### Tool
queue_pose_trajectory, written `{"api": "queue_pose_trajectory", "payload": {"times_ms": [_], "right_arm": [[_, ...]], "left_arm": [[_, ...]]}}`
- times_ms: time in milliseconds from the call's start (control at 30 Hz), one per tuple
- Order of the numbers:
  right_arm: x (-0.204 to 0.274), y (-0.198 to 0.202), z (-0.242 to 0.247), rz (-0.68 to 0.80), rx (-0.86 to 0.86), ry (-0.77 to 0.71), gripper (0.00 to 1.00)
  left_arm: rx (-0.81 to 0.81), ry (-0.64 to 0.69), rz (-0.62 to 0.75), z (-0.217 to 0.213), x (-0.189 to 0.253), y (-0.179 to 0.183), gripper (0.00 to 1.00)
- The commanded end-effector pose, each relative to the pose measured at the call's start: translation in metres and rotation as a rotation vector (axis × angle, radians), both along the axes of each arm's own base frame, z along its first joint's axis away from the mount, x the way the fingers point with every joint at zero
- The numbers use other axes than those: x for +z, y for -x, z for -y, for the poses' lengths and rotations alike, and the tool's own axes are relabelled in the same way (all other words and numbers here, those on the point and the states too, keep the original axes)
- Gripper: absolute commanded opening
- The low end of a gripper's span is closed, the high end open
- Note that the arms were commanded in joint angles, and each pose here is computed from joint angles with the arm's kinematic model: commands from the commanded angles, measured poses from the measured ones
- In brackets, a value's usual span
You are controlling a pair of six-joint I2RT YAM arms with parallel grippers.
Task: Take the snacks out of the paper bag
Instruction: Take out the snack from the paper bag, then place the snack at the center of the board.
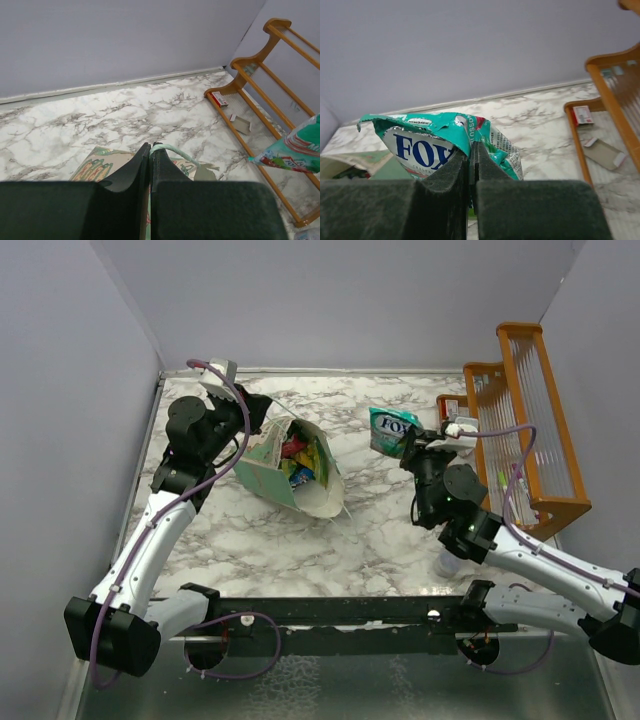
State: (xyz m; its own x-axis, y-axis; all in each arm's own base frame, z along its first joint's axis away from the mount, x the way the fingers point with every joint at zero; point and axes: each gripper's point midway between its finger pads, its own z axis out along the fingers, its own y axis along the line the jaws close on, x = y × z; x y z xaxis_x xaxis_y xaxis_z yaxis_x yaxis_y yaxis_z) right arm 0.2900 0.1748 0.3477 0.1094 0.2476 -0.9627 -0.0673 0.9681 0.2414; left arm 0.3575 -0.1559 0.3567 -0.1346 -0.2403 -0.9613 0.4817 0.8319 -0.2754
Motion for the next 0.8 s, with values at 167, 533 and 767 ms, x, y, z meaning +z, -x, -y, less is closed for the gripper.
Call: {"api": "queue_pose_trajectory", "payload": {"times_ms": [167,533,767], "right_arm": [[-0.038,-0.059,0.039,-0.113,-0.153,-0.042,0.02],[-0.117,-0.138,-0.026,-0.408,0.103,-0.174,0.02],[-0.181,-0.192,-0.016,-0.558,-0.011,-0.121,0.02]], "left_arm": [[0.026,0.006,0.041,-0.006,0.011,0.002,0.00],[0.031,0.001,0.045,-0.007,0.011,0.002,0.00],[0.025,-0.002,0.045,-0.005,0.011,0.004,0.00]]}}
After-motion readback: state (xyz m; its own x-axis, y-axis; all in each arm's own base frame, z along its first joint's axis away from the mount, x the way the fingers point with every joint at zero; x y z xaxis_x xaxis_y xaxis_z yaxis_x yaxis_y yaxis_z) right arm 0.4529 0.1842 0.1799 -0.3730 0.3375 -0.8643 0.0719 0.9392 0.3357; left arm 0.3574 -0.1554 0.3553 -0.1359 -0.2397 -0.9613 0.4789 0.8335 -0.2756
